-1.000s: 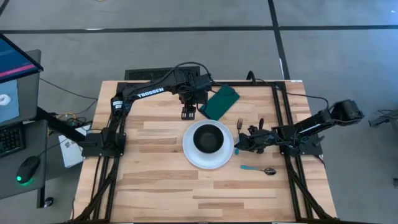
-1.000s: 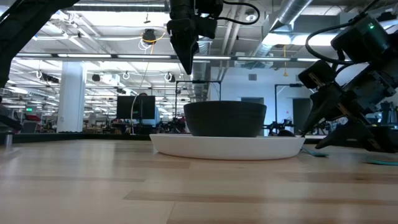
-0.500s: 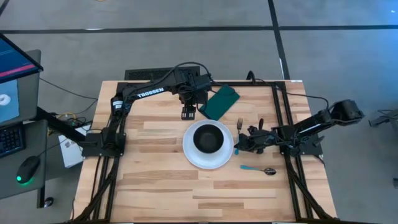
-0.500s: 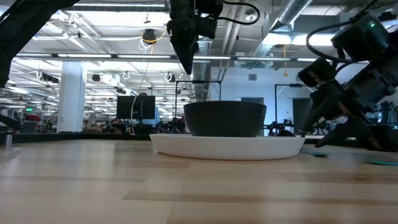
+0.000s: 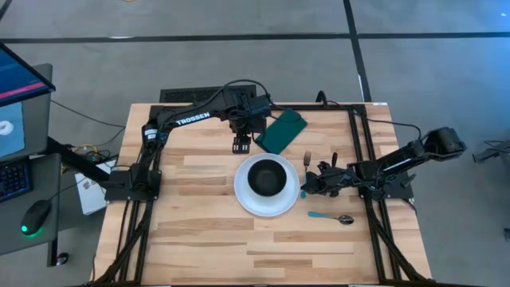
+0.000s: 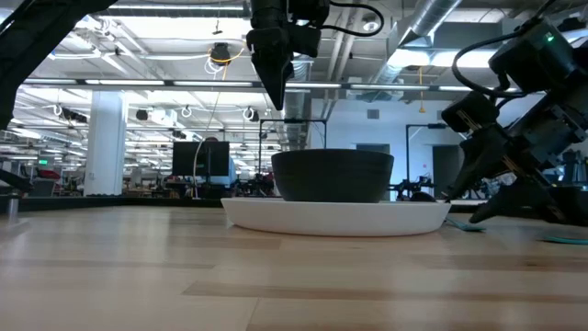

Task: Set table place
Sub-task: Put the blue spoon into the black bowl

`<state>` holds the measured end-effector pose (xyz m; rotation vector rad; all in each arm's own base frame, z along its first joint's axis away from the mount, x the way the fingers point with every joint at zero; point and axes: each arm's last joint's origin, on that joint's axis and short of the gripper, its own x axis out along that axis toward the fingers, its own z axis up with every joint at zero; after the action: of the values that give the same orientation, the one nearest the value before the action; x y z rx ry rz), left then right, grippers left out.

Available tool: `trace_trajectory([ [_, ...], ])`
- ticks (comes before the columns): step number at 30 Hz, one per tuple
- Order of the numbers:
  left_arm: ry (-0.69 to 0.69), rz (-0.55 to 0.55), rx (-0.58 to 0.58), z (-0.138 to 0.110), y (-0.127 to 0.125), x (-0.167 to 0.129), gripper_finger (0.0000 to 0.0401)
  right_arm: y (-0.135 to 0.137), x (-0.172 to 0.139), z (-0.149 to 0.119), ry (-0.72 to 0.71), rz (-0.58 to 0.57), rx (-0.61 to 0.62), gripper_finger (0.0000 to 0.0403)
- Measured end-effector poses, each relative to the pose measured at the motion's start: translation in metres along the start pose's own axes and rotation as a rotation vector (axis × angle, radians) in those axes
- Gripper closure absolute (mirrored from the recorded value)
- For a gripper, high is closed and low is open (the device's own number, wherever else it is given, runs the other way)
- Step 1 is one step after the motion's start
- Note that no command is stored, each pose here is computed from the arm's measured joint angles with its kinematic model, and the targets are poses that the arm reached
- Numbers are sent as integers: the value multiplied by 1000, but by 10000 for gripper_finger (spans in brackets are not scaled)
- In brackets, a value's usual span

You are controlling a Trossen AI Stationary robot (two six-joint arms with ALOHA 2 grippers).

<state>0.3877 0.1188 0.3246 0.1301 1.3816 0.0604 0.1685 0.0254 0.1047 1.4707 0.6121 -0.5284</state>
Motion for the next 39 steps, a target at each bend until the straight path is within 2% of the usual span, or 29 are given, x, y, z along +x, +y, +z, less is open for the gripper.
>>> trace_trajectory([
  [24, 0, 0, 2, 0, 0, 0, 207, 5, 0, 2, -40, 23, -24, 221],
  [31, 2, -1, 2, 0, 0, 0, 207, 10, -4, 23, -126, 50, -88, 221],
  [39, 22, -8, -10, -2, -1, 0, 207, 3, -6, 46, -156, -23, -117, 221],
])
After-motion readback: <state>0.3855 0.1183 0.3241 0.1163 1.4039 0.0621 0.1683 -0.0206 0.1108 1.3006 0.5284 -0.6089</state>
